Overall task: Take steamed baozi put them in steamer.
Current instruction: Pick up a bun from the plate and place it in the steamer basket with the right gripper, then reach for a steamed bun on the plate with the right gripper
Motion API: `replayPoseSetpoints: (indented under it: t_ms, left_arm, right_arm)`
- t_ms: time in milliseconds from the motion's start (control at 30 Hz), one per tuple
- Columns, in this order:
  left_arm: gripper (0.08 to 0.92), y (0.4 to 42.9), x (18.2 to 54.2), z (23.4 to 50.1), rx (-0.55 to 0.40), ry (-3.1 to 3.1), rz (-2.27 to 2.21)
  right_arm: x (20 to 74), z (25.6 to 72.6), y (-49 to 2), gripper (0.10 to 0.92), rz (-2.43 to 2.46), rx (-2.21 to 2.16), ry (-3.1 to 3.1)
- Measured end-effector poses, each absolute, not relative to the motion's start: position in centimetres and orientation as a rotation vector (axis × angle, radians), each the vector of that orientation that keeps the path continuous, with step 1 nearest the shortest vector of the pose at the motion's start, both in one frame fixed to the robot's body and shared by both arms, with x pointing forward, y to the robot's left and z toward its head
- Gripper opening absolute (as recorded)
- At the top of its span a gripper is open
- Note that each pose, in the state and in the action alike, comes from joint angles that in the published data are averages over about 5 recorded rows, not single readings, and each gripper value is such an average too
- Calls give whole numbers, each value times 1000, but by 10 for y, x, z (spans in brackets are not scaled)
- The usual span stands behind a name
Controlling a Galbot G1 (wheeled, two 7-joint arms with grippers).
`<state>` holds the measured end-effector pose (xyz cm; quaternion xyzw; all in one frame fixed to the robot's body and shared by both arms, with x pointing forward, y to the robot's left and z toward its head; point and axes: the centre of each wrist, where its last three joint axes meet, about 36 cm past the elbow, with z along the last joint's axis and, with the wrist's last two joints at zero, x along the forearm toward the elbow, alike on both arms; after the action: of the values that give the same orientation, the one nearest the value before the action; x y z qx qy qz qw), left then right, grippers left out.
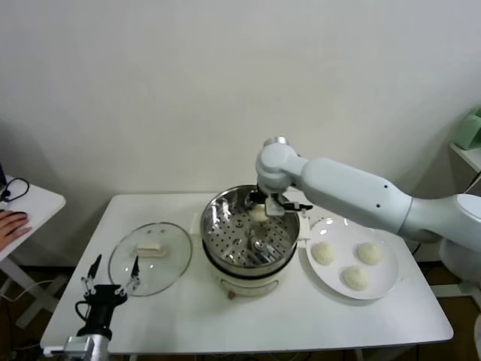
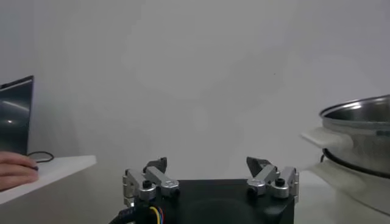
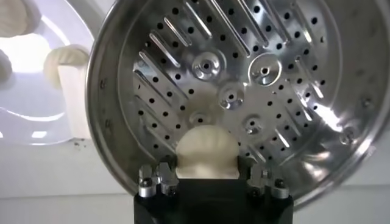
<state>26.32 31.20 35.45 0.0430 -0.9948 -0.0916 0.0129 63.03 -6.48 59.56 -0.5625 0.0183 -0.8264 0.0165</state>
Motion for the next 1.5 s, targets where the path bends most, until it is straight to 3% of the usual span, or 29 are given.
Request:
replayPoseSetpoints:
  t_ms: [633, 967, 1200, 1500]
  left_arm:
    - [823, 318, 263, 350, 152, -3091, -282]
    - [823, 320, 263, 348, 159, -3088, -285]
    - [823, 321, 262, 349, 169, -3087, -288]
    - [823, 322, 262, 348, 174, -3086, -287]
  right_arm:
    - [641, 572, -40, 658, -2568, -1714, -7]
    - [642, 569, -39, 818, -2539, -1737, -25]
    - [643, 592, -50, 823, -2543, -1741, -21]
    - [649, 660, -98, 823, -2562, -1819, 171]
